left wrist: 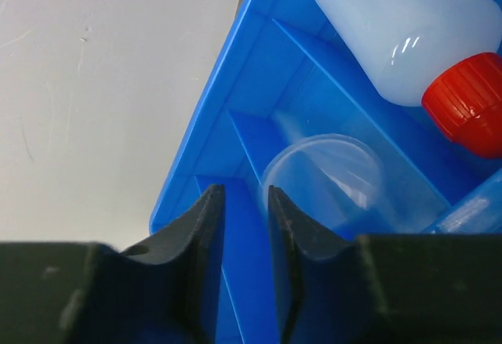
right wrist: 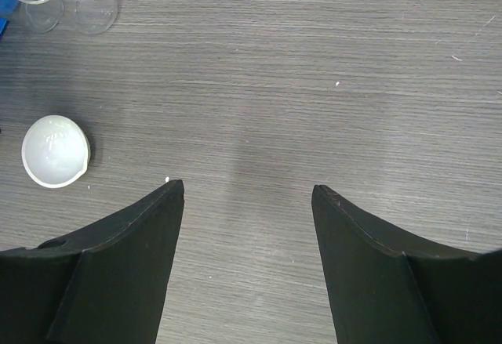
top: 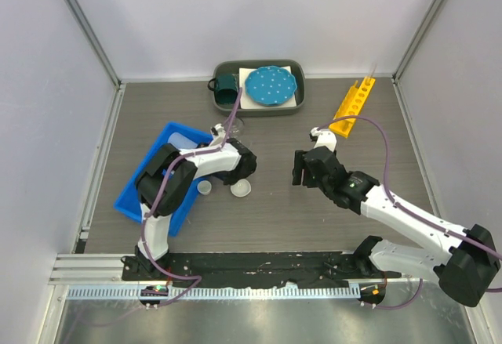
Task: Organize the chemistry lab equipment
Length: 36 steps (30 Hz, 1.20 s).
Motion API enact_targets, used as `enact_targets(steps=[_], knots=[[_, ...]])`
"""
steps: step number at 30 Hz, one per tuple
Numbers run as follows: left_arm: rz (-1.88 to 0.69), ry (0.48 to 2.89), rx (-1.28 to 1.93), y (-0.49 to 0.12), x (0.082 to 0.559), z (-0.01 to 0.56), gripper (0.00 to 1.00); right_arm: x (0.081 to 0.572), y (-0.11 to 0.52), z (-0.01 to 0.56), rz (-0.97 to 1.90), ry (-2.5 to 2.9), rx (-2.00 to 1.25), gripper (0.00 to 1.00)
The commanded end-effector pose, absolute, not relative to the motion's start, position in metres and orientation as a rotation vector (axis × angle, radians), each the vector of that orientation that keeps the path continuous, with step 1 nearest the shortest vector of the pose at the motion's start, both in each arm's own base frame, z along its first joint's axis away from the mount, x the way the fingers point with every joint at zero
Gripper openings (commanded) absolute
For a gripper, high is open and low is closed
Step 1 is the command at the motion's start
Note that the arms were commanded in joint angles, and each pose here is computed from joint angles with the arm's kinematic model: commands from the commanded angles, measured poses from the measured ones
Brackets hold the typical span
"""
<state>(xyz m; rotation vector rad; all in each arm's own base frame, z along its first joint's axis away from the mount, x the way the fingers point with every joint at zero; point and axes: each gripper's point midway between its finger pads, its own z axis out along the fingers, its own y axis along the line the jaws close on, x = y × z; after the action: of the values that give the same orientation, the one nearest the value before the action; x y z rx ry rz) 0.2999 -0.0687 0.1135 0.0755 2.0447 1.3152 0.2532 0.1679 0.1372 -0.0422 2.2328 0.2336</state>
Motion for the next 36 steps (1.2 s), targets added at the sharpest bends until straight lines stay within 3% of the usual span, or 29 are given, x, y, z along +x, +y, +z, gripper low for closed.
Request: enact_targets(steps=[1, 2, 5, 16, 25, 36], knots=[[1.491, 2.043, 0.24, -0.046, 0.275, 0.157, 0.39, 0.256, 0.171, 0.151, 0.269, 2.184, -0.019, 0.72], [1.492, 2.044, 0.241, -0.046, 0.276, 0.156, 0.48, 0.256, 0.17, 0.152, 0.271, 2.181, -0.016, 0.72], [1.491, 2.043, 0.246, -0.047, 0.275, 0.156, 0.55, 0.256, 0.17, 0.154, 0.272, 2.18, -0.016, 0.72], [1.38, 2.098, 0.201, -0.052, 0.274, 0.181, 0.59, 0.259, 0.175, 0.161, 0.276, 2.18, -0.032, 0.72], [0.803, 2.299, 0.127, -0.085, 0.27, 0.204, 0.6, 0.266, 0.192, 0.166, 0.278, 2.215, -0.122, 0.72], [0.297, 2.414, 0.237, -0.127, 0.248, 0.214, 0.63, 0.259, 0.283, 0.147, 0.497, 2.308, -0.379, 0.73]])
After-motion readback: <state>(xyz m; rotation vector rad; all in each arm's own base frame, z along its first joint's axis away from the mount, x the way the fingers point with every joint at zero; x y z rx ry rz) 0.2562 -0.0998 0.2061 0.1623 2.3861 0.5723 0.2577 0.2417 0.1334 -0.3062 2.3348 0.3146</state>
